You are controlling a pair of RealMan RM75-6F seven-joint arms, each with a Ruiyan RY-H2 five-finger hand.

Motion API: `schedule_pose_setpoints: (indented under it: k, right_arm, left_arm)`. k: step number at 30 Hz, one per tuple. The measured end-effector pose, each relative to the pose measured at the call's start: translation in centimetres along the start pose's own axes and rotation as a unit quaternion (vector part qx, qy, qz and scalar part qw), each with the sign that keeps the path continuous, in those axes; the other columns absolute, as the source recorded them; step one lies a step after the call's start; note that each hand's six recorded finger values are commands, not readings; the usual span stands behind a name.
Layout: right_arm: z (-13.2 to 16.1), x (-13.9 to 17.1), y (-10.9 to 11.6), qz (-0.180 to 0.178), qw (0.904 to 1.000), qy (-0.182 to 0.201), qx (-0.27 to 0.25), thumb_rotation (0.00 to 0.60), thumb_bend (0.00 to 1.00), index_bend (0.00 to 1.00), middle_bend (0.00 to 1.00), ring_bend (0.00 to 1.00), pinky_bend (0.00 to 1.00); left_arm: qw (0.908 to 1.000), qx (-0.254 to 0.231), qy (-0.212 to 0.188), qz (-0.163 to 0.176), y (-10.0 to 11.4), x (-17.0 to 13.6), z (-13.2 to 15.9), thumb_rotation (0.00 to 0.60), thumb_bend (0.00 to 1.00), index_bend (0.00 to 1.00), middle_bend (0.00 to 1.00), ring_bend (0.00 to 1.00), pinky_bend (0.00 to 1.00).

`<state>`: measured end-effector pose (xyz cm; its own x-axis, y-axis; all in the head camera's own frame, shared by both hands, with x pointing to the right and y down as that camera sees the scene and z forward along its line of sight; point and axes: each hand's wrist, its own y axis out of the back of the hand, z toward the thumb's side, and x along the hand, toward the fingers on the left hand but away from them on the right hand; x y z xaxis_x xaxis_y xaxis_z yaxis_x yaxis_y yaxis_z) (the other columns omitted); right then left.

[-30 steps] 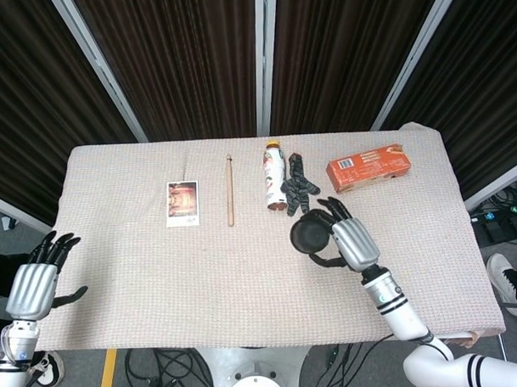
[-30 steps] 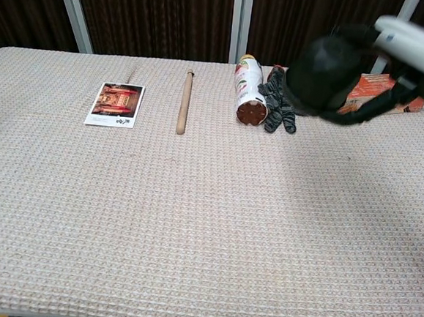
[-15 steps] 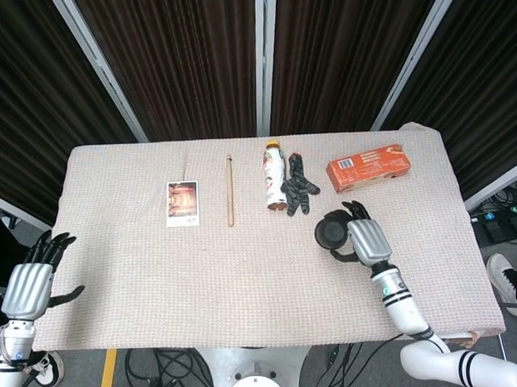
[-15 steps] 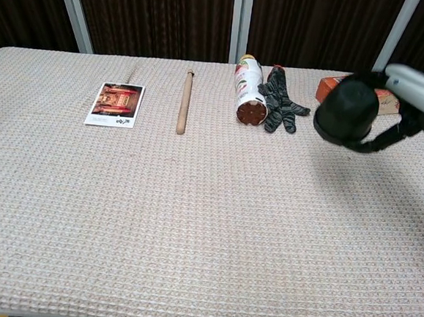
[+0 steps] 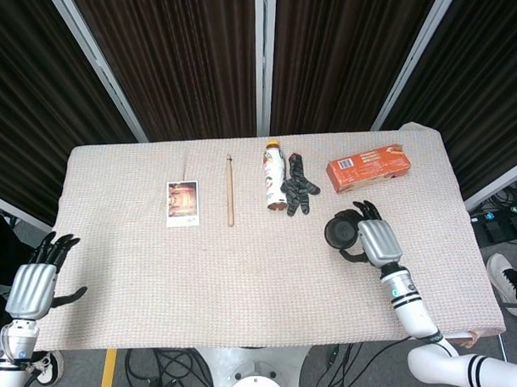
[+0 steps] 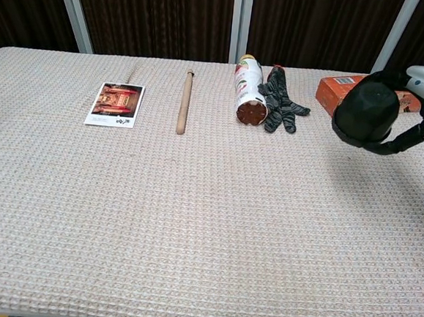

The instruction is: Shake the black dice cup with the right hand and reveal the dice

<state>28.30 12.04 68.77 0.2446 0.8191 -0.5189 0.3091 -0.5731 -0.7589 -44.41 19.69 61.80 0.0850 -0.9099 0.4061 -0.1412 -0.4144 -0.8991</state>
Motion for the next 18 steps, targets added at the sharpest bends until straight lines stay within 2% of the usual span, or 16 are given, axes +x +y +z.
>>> schedule_pose_setpoints:
  k: [3,4,7,10,12,14,18]
  right_arm:
    - [3.5,-1.4,-2.4,0.044,0.9981,0.037,-0.023,0.6,0.22,0.36,0.43,0.08,0.0]
    - [5.7,-2.1,-3.4,0.058,0.9959,0.06,-0.036,0.6,0.22,0.36,0.43,0.08,0.0]
    - [12.2,-3.7,-5.2,0.079,0.9869,0.123,-0.069,0.6,0.22,0.36,0.43,0.08,0.0]
    - [17.1,-4.8,-5.5,0.081,0.9795,0.167,-0.078,0.6,0.22,0.36,0.43,0.08,0.0]
    - [17.2,-5.1,-5.1,0.073,0.9809,0.166,-0.071,0.6,0.22,0.36,0.43,0.08,0.0]
    - [14.9,-5.3,-4.4,0.062,0.9866,0.14,-0.057,0.6,0.22,0.36,0.43,0.08,0.0]
    - [6.8,-4.6,-1.5,0.032,0.9979,0.054,-0.018,0.6,0.22,0.36,0.43,0.08,0.0]
  left_arm:
    - [1.0,0.003,0.006,0.006,0.5,-0.1,-0.4,0.6,0.13,0.14,0.11,0.0,0.18]
    - [0.9999,0.003,0.008,0.009,0.8,-0.2,-0.6,0.6,0.13,0.14,0.11,0.0,0.18]
    - [0.9998,0.005,0.014,0.013,1.2,-0.3,-1.0,0.6,0.13,0.14,0.11,0.0,0.18]
    - [0.9998,0.003,0.017,0.013,1.3,-0.3,-1.1,0.6,0.13,0.15,0.11,0.0,0.18]
    - [0.9998,0.002,0.017,0.01,1.2,-0.3,-1.2,0.6,0.13,0.15,0.11,0.0,0.18]
    - [0.9999,0.001,0.016,0.005,0.8,-0.2,-1.2,0.6,0.13,0.15,0.11,0.0,0.18]
    - [0.9999,-0.006,0.009,-0.003,0.1,0.2,-0.8,0.6,0.13,0.15,0.11,0.0,0.18]
